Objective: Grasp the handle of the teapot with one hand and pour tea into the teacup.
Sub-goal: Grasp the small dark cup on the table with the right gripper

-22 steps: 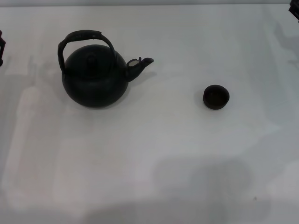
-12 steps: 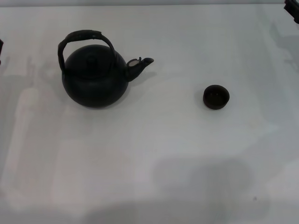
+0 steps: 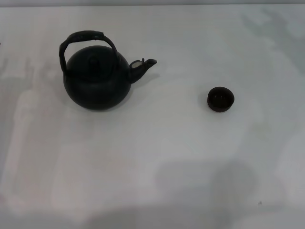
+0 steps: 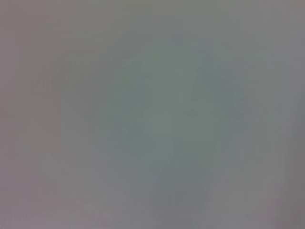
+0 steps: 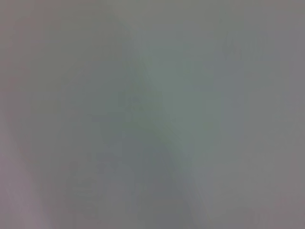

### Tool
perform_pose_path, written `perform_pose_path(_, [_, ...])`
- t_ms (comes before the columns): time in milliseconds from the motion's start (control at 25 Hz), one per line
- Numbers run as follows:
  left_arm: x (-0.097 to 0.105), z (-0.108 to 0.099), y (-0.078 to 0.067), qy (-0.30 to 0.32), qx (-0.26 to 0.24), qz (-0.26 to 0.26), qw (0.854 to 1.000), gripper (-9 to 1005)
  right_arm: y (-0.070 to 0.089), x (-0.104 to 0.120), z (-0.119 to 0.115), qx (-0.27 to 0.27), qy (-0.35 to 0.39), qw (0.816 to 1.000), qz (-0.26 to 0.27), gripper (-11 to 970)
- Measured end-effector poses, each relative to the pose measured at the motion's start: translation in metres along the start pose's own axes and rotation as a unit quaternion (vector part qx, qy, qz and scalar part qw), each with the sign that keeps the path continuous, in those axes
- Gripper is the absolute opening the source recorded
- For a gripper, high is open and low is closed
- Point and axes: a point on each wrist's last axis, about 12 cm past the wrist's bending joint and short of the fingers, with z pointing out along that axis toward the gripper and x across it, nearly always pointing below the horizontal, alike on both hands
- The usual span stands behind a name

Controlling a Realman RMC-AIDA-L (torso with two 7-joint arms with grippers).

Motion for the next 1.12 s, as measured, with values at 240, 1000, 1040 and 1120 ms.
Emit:
perform_pose_path(240, [0.001, -0.003, 0.001, 0.002, -0.003, -0.001, 1.0, 592, 0.039, -0.05, 0.006, -0.129, 0.107, 0.979, -0.114, 856])
perform_pose_path(1000, [-0.001, 0.0, -0.001, -0.005, -0.001, -0.004, 1.0, 592, 0.179, -0.017, 0.051, -0.171, 0.437, 0.809, -0.354, 855])
perform_pose_path(1040, [-0.001, 0.0, -0.001, -0.005, -0.001, -0.004, 1.0, 592, 0.179, -0.017, 0.051, -0.171, 0.437, 0.809, -0.354, 855])
perform_pose_path(1120, [-0.001, 0.001, -0.001, -0.005, -0.001, -0.004, 1.0, 592, 0.182, -0.009, 0.054, -0.172, 0.448, 0.8, -0.36, 855])
